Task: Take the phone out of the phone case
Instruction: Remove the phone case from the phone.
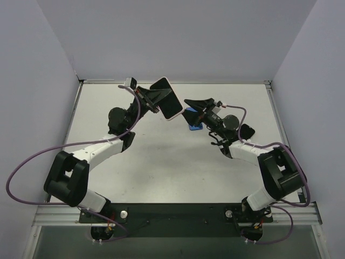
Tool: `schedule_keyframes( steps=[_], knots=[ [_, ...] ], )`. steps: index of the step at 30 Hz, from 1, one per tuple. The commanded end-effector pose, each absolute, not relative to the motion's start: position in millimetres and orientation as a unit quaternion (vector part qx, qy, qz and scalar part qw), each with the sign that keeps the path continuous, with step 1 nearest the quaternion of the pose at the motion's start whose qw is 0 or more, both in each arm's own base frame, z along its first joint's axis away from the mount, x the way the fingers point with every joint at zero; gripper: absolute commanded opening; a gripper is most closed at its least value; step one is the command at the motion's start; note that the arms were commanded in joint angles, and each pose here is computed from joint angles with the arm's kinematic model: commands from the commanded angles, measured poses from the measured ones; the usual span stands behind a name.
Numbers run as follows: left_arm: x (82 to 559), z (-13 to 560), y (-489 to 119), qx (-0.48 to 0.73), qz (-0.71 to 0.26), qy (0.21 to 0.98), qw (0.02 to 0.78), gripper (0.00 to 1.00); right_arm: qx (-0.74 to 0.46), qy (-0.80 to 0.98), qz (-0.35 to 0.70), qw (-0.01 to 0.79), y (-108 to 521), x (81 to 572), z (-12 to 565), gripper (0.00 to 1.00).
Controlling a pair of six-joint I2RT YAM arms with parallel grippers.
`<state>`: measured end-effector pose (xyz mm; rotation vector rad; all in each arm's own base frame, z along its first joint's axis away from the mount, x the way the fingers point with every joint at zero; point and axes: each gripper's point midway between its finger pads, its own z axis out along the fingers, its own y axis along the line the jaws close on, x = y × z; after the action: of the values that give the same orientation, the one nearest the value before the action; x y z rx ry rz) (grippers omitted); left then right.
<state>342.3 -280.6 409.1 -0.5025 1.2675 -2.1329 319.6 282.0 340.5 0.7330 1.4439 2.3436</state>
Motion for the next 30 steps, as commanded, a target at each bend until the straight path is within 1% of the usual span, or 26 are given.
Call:
schedule_keyframes(
  steps=[1,3,4,5,6,7,8,9,10,11,12,13,15,18,20,27,30],
  knots=[
    [210,490,-264,0.049,-0.884,0.364,0.288,0.00,0.231,0.520,0.806,0.164,246,308,323,0.46],
    [211,464,-282,0.060,-0.867,0.420,0.260,0.00,0.218,0.544,0.787,0.193,238,306,316,0.47],
    [212,454,-289,0.063,-0.860,0.441,0.249,0.00,0.230,0.569,0.766,0.188,234,311,303,0.47],
    [213,442,-297,0.075,-0.846,0.467,0.247,0.00,0.211,0.587,0.753,0.213,233,310,299,0.47],
    [213,421,-311,0.076,-0.827,0.516,0.211,0.00,0.196,0.595,0.746,0.226,231,307,304,0.47],
    [214,410,-317,0.080,-0.814,0.538,0.202,0.00,0.216,0.622,0.720,0.219,228,312,291,0.47],
    [214,396,-324,0.103,-0.797,0.556,0.214,0.00,0.202,0.635,0.709,0.232,227,311,294,0.47],
    [210,375,-336,0.108,-0.772,0.602,0.170,0.00,0.169,0.648,0.691,0.272,224,308,300,0.47],
    [210,363,-341,0.113,-0.758,0.621,0.165,0.00,0.188,0.684,0.656,0.258,220,309,281,0.47],
    [211,350,-344,0.132,-0.742,0.632,0.182,0.00,0.167,0.691,0.647,0.275,221,309,296,0.47],
    [212,335,-347,0.124,-0.727,0.654,0.165,0.00,0.131,0.704,0.629,0.303,220,305,299,0.49],
    [211,330,-349,0.129,-0.724,0.658,0.164,0.00,0.134,0.724,0.613,0.287,220,302,291,0.50],
    [214,320,-352,0.131,-0.722,0.660,0.161,0.00,0.098,0.728,0.607,0.303,220,299,304,0.53],
    [217,314,-356,0.128,-0.730,0.654,0.153,0.00,0.079,0.737,0.606,0.288,224,293,305,0.57],
    [217,314,-357,0.124,-0.736,0.649,0.143,0.00,0.069,0.738,0.609,0.282,226,292,304,0.57],
    [220,318,-359,0.127,-0.744,0.639,0.147,0.00,0.044,0.745,0.617,0.252,234,278,297,0.56],
    [222,319,-360,0.124,-0.746,0.638,0.146,0.00,0.033,0.734,0.634,0.241,237,272,296,0.51]
  ],
)
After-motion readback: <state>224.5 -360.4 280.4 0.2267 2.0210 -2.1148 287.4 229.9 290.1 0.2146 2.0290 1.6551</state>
